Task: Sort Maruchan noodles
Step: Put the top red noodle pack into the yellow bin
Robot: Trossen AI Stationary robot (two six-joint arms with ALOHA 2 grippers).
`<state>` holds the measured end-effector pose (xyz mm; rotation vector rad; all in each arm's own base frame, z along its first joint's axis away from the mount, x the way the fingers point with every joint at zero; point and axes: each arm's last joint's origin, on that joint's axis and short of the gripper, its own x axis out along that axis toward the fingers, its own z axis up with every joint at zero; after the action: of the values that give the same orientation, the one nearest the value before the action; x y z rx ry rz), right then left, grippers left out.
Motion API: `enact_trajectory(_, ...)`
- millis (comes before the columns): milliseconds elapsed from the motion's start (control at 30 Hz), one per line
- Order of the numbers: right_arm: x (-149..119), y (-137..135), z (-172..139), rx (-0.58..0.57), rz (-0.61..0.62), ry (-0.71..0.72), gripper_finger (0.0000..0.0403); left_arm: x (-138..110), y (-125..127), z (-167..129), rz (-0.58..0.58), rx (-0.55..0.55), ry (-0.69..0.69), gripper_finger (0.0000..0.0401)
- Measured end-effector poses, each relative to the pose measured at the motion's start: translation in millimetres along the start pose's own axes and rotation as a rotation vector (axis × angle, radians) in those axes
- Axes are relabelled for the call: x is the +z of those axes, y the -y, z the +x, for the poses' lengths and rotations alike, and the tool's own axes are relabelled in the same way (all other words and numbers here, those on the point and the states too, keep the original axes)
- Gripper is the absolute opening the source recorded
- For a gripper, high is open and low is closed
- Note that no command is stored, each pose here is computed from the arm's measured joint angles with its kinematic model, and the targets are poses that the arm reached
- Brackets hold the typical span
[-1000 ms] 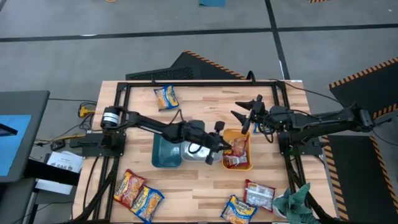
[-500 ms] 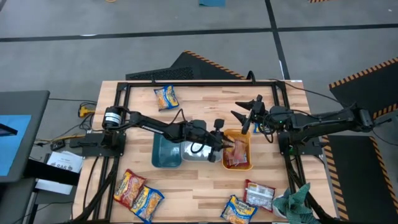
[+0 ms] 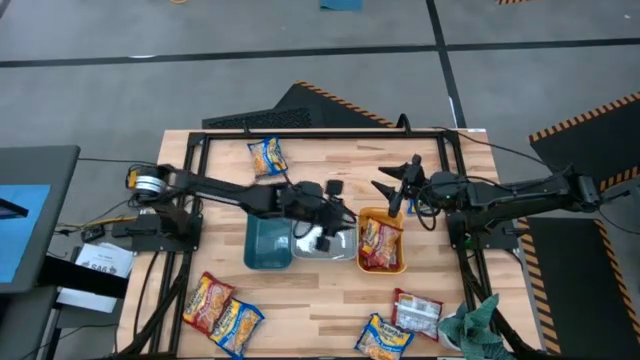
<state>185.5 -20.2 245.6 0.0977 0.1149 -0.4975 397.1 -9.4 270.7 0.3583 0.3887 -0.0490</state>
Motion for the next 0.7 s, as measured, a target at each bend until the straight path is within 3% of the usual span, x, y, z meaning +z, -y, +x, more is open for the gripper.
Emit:
enact_trajectory(200, -2.0, 0.2, 0.0, -0.001, 0.018, -0.02, 0.0249, -13.8, -13.0, -65.1, -0.171, -0.022, 0.008, 0.0142)
enact_trajectory(533, -3.4, 0.1, 0.1, 0.002, 0.04, -0.033, 0.0249, -77.9, 8.2, -179.8, -0.296, 0.182, 0.408, 0.0142)
enact_trajectory(700, -3.6, 0.1, 0.1, 0.002, 0.046, -0.034, 0.0249, -94.1, 12.9, -214.1, -0.315, 0.25, 0.511, 0.0142)
